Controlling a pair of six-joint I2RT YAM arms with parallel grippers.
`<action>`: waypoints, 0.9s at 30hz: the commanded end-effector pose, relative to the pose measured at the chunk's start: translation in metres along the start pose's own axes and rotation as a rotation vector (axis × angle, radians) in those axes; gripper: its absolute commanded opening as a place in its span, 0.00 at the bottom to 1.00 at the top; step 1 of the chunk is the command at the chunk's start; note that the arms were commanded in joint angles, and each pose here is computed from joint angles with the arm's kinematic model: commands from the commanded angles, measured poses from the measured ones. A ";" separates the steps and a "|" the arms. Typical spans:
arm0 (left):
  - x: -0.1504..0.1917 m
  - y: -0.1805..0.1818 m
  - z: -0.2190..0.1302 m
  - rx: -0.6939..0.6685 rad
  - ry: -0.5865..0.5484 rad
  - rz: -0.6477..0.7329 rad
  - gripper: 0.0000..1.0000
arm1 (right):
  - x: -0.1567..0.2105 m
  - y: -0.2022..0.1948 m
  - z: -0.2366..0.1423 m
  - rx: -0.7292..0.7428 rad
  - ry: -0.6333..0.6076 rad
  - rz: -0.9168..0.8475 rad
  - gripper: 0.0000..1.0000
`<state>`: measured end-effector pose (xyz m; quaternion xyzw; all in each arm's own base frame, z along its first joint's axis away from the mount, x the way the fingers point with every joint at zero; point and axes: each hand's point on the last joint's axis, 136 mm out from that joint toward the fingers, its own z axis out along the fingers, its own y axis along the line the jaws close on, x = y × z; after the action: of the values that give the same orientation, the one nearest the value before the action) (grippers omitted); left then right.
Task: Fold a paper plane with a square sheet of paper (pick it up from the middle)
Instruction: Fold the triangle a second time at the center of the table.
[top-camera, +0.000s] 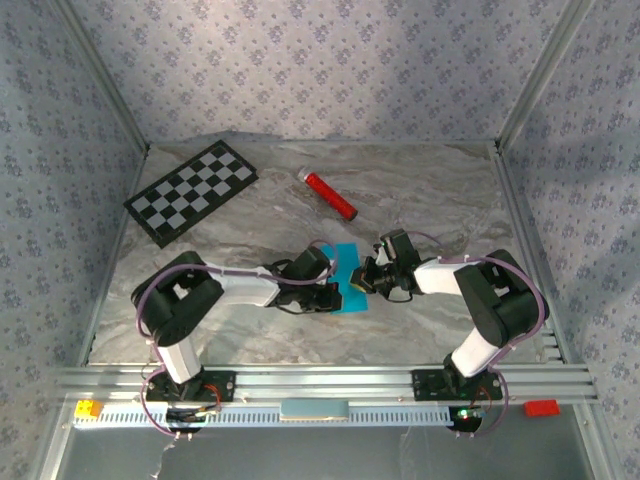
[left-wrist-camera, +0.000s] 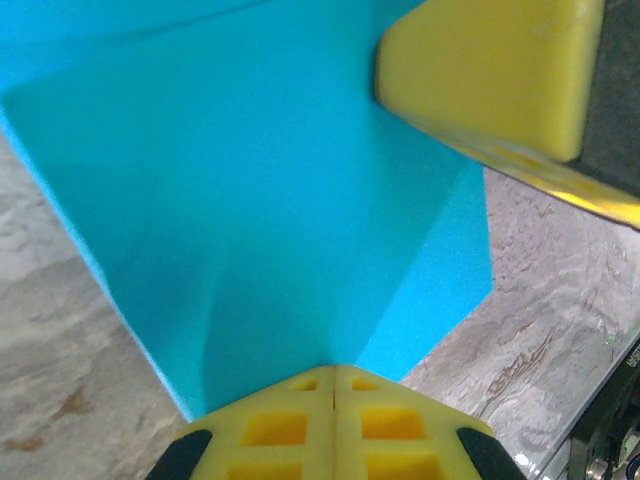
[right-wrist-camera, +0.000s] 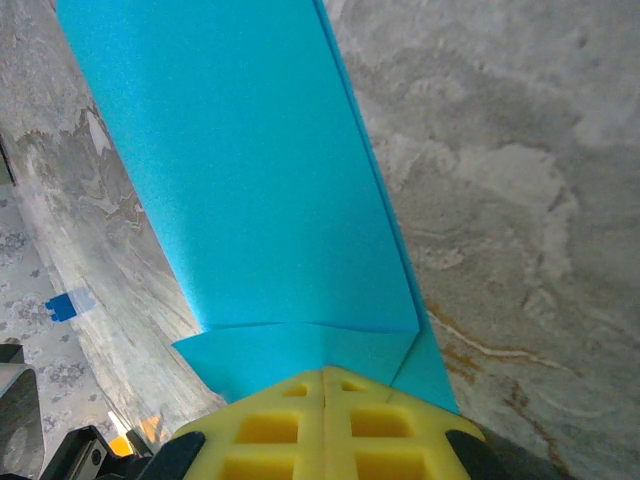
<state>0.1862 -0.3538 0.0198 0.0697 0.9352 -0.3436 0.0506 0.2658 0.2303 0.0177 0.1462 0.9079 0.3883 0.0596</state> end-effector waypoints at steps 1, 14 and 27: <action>0.019 0.018 -0.003 -0.035 0.024 -0.071 0.02 | 0.009 -0.053 0.000 0.181 0.006 0.085 0.00; 0.037 0.038 -0.016 -0.039 0.001 -0.165 0.02 | 0.009 -0.054 0.000 0.178 0.005 0.084 0.00; -0.015 -0.035 -0.044 0.120 -0.109 0.021 0.02 | 0.008 -0.051 -0.001 0.166 0.001 0.086 0.00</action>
<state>0.1834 -0.3494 0.0740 0.0514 0.9085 -0.4042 0.0926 0.2681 0.2273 0.0176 0.1487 0.9076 0.3878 0.0620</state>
